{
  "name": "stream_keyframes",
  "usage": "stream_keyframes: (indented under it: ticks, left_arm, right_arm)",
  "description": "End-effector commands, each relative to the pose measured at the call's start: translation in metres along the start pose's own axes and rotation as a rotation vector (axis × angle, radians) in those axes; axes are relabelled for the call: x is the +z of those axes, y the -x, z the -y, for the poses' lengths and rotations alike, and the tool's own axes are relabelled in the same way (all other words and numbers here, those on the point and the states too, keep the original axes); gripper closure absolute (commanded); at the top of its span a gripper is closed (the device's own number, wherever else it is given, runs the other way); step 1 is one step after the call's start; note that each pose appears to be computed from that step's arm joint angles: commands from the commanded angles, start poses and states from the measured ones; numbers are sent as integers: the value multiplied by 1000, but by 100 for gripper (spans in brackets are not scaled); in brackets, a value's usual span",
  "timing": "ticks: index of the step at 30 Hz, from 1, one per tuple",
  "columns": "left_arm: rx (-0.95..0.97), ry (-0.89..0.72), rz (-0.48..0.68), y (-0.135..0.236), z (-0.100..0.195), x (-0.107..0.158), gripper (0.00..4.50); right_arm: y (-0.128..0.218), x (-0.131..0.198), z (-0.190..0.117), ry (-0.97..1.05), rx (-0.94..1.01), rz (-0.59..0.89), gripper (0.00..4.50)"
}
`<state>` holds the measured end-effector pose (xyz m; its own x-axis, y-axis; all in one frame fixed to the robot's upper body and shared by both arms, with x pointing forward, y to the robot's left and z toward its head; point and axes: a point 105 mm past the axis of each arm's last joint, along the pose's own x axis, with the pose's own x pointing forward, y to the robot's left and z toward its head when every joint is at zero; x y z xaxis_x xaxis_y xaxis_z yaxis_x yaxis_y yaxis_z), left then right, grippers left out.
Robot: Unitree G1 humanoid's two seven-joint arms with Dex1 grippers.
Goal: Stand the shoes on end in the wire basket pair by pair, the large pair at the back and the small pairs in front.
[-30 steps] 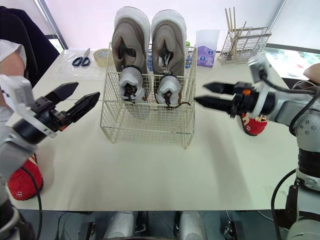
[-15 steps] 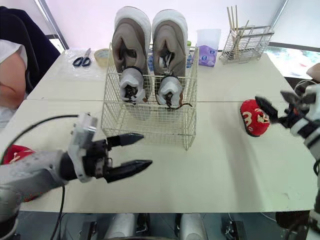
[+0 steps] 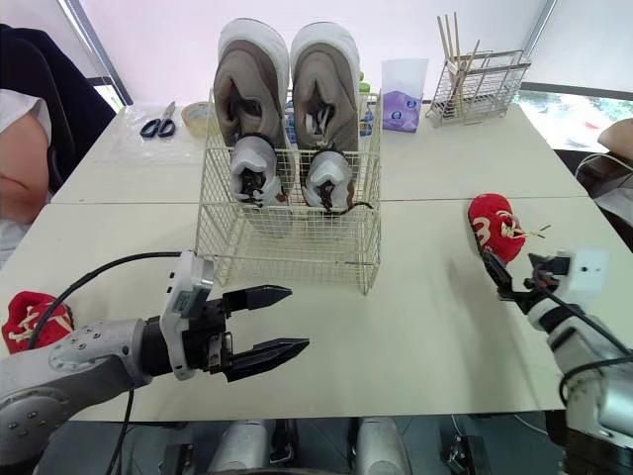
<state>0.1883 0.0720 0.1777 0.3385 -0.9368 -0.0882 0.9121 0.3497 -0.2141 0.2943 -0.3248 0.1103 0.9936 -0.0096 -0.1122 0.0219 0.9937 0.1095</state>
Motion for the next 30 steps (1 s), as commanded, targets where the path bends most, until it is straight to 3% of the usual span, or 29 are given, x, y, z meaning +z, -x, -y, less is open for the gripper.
stream_keyframes:
  ticks: [1, 8, 13, 16, 20, 22, 26, 28, 30]
  left_arm:
    - [-2, -44, 18, 2, 5, 3, 2]
    - [41, -59, -5, 6, 3, -3, 2]
    - [68, -50, -20, 13, 4, -6, 0]
    - [91, -56, -15, 17, 1, -4, 0]
    - [135, -49, 11, 29, -11, 14, 0]
    - [154, -45, 25, 40, -19, 29, 0]
    - [201, -98, 24, 57, -37, 64, 0]
    - [210, -123, 34, 61, -43, 81, 0]
    - [197, -133, 61, 65, -46, 97, 0]
  right_arm:
    - [-15, -3, 16, 44, -93, 25, 0]
    - [-64, -15, 27, 13, -204, 47, 0]
    - [-76, -20, 19, 23, -164, 52, 223]
    - [-78, -17, 15, 41, -146, 73, 238]
    - [-74, 81, 33, 152, -136, 327, 238]
    - [-67, 160, 22, 228, -26, 491, 238]
    - [-28, 275, -60, 269, 509, 667, 238]
    - [3, 304, -98, 254, 767, 692, 238]
    - [25, 303, -133, 311, 987, 631, 238]
